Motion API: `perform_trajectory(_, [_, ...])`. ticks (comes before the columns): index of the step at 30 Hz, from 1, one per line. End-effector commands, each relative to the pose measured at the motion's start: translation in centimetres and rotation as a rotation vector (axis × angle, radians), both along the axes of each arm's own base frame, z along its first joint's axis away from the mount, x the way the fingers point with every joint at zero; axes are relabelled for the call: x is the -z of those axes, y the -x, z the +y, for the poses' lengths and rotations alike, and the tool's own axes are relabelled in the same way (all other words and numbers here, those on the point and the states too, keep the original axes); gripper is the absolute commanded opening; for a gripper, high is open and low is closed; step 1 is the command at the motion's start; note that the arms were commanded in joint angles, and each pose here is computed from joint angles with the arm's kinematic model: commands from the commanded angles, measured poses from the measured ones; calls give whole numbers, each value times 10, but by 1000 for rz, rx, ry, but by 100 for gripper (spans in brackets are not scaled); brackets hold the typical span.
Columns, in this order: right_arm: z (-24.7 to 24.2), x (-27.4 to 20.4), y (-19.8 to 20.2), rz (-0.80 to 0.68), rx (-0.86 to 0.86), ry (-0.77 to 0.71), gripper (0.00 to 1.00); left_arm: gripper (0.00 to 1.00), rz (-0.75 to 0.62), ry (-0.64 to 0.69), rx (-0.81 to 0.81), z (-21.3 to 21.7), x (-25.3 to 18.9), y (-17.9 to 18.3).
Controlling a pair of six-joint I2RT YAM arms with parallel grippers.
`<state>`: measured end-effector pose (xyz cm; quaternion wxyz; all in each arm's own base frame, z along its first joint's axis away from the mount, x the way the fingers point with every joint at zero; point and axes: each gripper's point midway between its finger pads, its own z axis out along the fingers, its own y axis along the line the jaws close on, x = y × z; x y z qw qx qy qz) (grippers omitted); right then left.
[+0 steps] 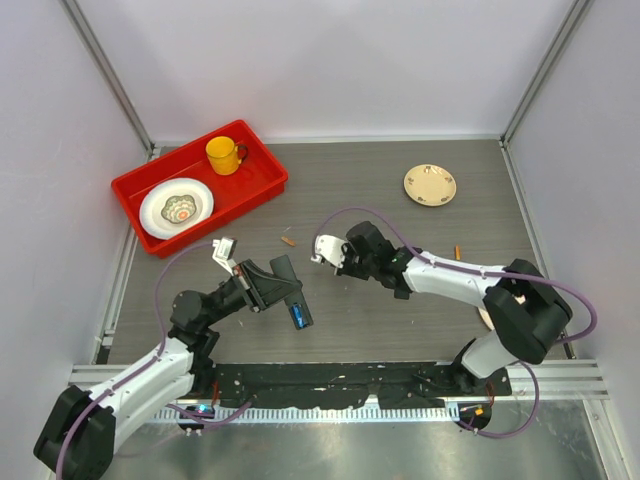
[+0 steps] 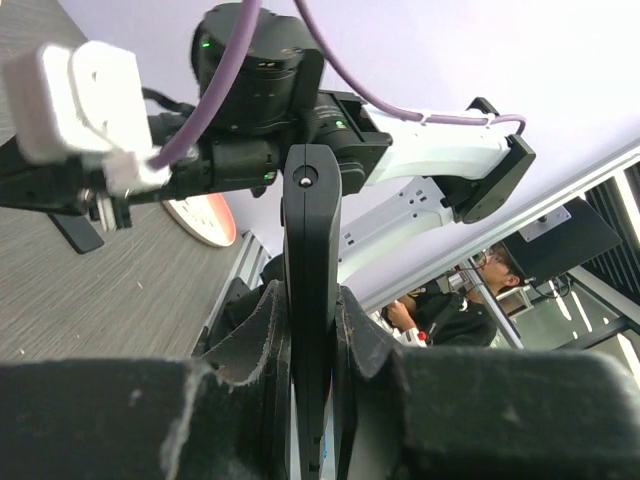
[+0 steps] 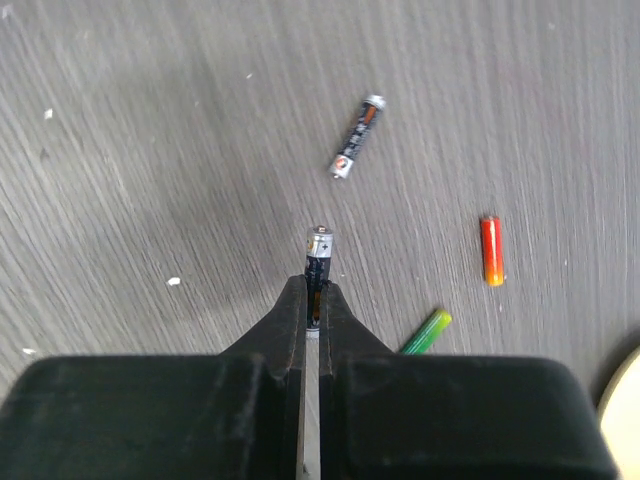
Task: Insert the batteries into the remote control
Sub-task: Adjust the battery at the center of the board.
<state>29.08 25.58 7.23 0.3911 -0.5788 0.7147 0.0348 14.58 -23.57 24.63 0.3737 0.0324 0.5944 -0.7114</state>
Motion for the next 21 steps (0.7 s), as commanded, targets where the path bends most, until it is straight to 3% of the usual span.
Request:
perform_trajectory(1, [6,10,-1,-79,-295,133,1,0,-109,59,8,4,-29,7])
perform_trajectory(7, [5,24,18,-49,-447,209,1,0,-104,60,-3,4,-28,6])
perform_trajectory(15, [0,37,29,-3,-474,222,1,0,-95,64,-6,4,-25,4])
perform_trajectory(21, [-4,50,35,38,-450,216,10,0,-95,67,-5,5,-25,5])
